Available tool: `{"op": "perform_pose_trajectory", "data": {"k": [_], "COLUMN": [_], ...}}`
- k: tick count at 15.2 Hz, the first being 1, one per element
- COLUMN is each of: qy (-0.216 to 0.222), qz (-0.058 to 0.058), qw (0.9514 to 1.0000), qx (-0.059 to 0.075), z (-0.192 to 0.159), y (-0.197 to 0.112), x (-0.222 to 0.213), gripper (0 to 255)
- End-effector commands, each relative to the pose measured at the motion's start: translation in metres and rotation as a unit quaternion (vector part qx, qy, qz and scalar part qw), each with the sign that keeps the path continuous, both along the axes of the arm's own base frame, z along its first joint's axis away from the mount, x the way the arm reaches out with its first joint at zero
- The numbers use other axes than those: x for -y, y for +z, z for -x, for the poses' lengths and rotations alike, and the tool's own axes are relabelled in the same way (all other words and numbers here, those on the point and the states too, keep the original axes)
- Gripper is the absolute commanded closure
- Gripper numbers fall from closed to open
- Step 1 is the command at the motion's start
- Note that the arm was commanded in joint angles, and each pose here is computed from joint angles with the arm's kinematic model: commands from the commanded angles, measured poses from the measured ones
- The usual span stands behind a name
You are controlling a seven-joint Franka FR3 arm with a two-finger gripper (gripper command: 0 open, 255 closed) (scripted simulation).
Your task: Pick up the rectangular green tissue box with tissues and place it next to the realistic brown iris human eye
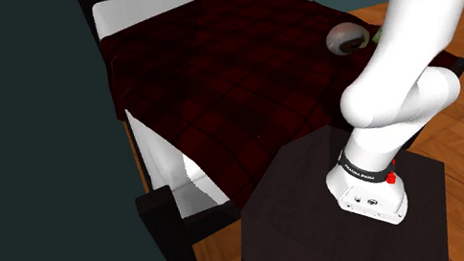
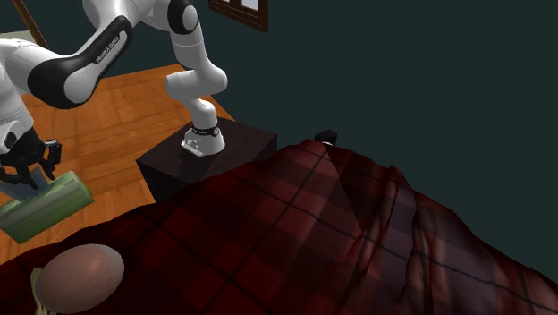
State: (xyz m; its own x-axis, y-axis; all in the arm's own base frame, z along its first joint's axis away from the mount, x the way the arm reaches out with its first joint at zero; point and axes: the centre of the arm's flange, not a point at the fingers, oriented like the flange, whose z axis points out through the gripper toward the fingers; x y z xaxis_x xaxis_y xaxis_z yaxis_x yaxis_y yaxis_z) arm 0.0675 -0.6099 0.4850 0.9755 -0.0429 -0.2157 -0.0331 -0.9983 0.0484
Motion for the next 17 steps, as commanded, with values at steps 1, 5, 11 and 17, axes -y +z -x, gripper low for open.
{"op": "perform_pose_trajectory", "data": {"k": [1, 5, 11, 17], "qy": [0.000, 0.000, 0.000, 0.000], "qz": [0.001, 0.001, 0.001, 0.001], "qw": [1.0000, 1.0000, 1.0000, 1.0000], "qx": [0.000, 0.000, 0.000, 0.000], "z": [-0.001, -0.001, -0.001, -0.001], "y": [-0.010, -0.031, -0.063, -0.094], "x": [0.000, 0.000, 0.000, 0.000], "gripper": [255, 255, 255, 255]}}
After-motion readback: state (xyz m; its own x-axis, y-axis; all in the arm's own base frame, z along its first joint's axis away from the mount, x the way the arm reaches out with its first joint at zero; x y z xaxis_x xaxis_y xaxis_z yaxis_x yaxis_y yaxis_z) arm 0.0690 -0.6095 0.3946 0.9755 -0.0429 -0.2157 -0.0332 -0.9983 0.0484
